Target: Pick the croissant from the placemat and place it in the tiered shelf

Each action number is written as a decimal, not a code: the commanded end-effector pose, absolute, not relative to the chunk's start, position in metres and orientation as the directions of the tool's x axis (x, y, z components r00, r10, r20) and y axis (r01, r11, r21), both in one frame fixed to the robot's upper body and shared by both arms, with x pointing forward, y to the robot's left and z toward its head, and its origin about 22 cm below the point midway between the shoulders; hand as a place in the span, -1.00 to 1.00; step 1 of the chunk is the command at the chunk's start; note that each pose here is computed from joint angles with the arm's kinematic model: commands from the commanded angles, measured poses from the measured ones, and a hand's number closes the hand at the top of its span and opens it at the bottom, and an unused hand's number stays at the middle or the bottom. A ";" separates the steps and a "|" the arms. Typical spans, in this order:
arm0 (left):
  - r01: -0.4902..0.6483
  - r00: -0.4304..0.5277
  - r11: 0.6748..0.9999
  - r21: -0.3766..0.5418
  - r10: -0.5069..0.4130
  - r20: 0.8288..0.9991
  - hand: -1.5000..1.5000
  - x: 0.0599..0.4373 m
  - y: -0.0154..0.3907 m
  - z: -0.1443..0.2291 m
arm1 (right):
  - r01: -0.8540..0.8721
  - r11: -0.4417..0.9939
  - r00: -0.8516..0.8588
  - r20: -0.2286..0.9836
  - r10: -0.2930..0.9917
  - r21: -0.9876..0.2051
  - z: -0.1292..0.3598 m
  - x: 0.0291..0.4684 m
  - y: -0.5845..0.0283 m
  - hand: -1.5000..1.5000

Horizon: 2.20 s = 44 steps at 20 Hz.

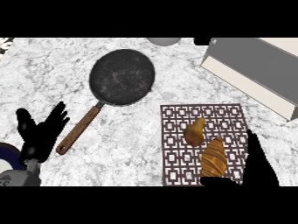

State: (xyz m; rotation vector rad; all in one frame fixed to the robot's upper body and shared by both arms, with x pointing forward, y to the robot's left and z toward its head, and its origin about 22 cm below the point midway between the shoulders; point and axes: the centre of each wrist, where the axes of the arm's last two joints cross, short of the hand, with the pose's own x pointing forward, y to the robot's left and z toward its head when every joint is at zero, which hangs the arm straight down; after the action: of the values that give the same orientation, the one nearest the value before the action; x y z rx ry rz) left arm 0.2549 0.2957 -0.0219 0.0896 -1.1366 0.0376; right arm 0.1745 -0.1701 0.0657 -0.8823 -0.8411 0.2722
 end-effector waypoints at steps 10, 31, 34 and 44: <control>-0.065 0.433 0.997 0.041 -0.009 0.901 0.00 0.252 0.298 -0.018 | 0.070 0.549 0.836 0.350 0.423 -0.833 0.028 0.207 -0.169 -1.00; -0.081 0.458 0.995 0.056 -0.013 0.889 0.00 0.243 0.286 -0.043 | -0.125 0.579 0.696 0.344 0.630 -0.806 -0.007 0.220 -0.139 1.00; -0.078 0.450 0.996 0.041 -0.002 0.893 0.00 0.249 0.303 -0.026 | -0.064 0.605 0.691 0.402 0.601 -0.794 -0.014 0.225 -0.130 1.00; -0.079 0.425 0.995 0.054 -0.016 0.905 0.00 0.255 0.282 -0.017 | -0.031 0.585 0.544 0.477 0.690 -0.810 0.044 0.300 -0.112 1.00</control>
State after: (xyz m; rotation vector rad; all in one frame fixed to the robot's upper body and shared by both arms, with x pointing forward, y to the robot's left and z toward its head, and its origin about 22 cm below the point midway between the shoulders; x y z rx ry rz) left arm 0.2488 0.2923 -0.0192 0.0965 -1.1328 0.0407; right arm 0.2542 -0.1216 0.0124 -0.8776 -0.8854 0.4705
